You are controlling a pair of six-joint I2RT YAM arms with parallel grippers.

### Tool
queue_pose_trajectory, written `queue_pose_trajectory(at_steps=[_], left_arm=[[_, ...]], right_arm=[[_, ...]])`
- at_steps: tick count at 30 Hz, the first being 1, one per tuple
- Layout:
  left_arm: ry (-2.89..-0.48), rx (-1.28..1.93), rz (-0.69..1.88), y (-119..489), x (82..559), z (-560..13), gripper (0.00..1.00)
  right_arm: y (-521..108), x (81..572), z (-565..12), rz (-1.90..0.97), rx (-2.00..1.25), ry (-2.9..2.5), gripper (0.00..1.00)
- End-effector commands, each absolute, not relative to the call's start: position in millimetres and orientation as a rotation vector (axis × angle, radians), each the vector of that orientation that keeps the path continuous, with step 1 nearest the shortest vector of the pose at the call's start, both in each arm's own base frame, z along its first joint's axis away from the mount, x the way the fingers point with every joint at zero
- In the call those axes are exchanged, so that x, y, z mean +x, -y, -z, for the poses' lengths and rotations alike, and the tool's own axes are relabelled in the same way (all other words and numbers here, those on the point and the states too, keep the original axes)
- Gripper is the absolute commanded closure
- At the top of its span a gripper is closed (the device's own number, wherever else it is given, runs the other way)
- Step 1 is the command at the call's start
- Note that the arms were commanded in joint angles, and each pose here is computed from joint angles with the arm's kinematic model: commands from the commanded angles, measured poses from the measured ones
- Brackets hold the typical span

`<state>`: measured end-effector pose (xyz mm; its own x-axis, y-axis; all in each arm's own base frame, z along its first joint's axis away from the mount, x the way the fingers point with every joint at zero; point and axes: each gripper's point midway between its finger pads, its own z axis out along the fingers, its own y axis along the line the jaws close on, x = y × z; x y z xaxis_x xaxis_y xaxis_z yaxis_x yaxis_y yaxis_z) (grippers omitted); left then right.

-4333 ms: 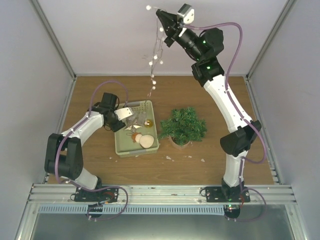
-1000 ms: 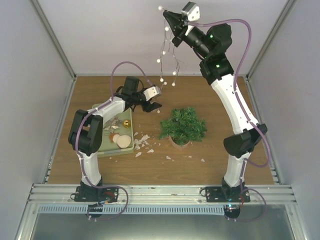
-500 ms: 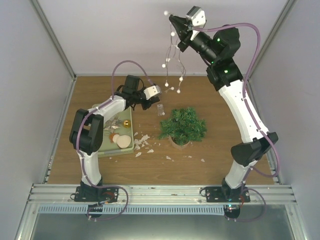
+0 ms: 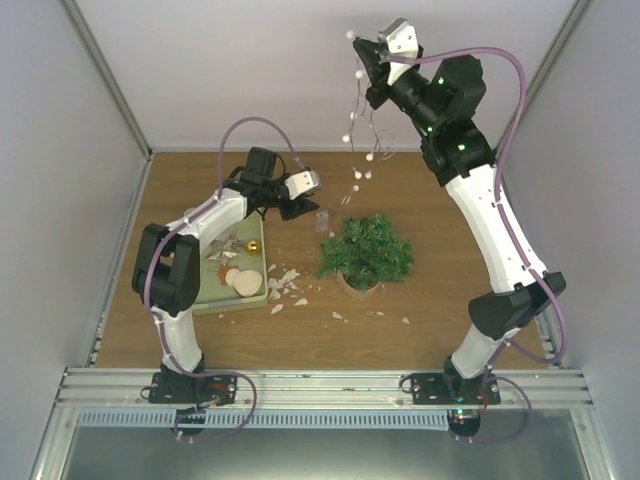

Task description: Decorate the small christmas tree

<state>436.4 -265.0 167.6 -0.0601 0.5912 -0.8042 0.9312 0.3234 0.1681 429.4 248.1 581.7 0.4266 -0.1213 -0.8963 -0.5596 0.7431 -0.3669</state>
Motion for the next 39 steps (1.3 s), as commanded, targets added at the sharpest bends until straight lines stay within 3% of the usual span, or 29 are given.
queue_pose_trajectory(at_steps=[1, 11, 21, 29, 33, 35, 39], left_arm=[[-1.706, 1.365, 0.625, 286, 440, -180, 0.56], [-1.594, 1.487, 0.726, 303, 416, -185, 0.45], [-1.635, 1.533, 0.802, 318, 411, -151, 0.46], [-1.638, 1.452, 0.671, 327, 447, -148, 0.48], [-1.626, 1.423, 0.673, 330, 452, -155, 0.56], [-1.622, 1.419, 0.680, 332, 452, -155, 0.69], [-1.620, 1.423, 0.695, 336, 450, -154, 0.87]], right_arm=[[-243, 420, -597, -0.308, -0.718, -1.091, 0.99], [-241, 421, -605, -0.277, -0.713, -1.076, 0.99], [-243, 423, -603, -0.293, -0.717, -1.083, 0.99], [-243, 409, -608, -0.320, -0.737, -1.081, 1.00], [-241, 406, -605, -0.311, -0.745, -1.095, 1.00], [-237, 406, -604, -0.292, -0.737, -1.106, 1.00], [-222, 409, -601, -0.216, -0.692, -1.155, 0.99]])
